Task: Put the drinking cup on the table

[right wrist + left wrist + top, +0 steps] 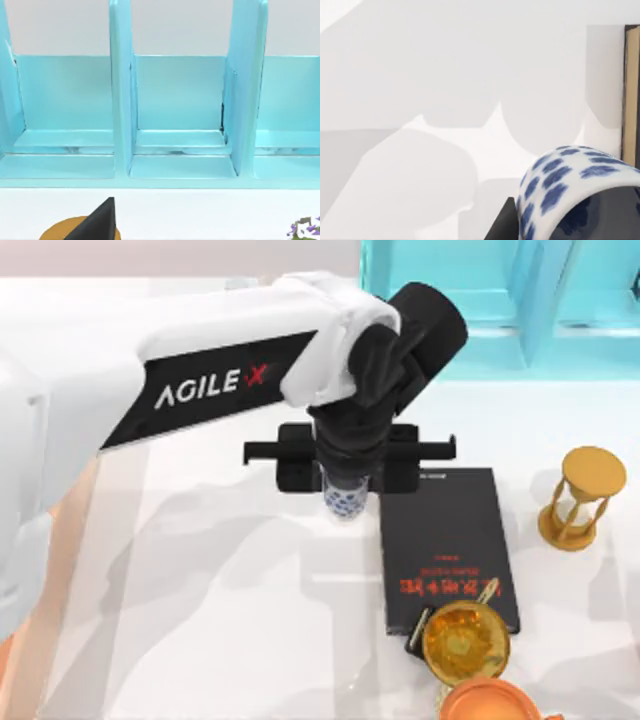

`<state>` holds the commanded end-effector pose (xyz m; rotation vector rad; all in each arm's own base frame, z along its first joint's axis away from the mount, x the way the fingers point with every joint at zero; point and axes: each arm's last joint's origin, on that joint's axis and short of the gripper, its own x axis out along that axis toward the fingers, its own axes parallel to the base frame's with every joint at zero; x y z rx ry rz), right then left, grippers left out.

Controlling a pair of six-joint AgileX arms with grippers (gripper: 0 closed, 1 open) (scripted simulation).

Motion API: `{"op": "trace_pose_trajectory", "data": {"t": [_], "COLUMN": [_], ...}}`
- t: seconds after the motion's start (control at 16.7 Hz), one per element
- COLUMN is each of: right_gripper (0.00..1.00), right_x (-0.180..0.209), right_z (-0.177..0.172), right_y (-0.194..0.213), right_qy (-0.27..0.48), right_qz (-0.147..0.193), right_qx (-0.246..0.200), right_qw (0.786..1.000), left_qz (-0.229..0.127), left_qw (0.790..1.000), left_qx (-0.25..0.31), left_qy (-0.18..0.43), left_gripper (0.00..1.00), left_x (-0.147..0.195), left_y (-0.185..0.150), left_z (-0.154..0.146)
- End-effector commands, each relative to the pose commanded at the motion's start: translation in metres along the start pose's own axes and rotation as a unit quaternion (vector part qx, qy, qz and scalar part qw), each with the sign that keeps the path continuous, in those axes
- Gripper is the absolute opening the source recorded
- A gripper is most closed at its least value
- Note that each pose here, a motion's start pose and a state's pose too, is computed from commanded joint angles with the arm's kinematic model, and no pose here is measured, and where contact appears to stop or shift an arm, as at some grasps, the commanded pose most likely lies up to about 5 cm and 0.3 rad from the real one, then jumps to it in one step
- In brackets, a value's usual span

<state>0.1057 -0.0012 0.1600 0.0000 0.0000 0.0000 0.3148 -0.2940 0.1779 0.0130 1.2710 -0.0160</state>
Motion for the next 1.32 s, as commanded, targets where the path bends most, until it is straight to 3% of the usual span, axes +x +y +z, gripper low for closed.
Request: {"op": "trace_pose_trajectory", "data": {"t": [0.18, 0.96, 1.32], "right_gripper": [1.0, 1.0, 1.0], "right_x": [0.0, 0.0, 0.0], "right_z": [0.0, 0.0, 0.0], "right_y": [0.0, 0.0, 0.0], "right_qy": [0.0, 0.0, 0.0], "right_qz": [0.0, 0.0, 0.0], "right_qx": [0.0, 0.0, 0.0], "right_qw": [1.0, 1.0, 1.0], "left_qz": [0.0, 0.0, 0.0], "left_qw": [1.0, 1.0, 1.0], "left_qx": [0.0, 0.0, 0.0], "left_qy": [0.0, 0.0, 0.0], "left_gripper": [0.0, 0.98, 1.0], "left_x": [0.0, 0.0, 0.0], "left_y": [0.0, 0.0, 0.0], "left_z": [0.0, 0.0, 0.0]}}
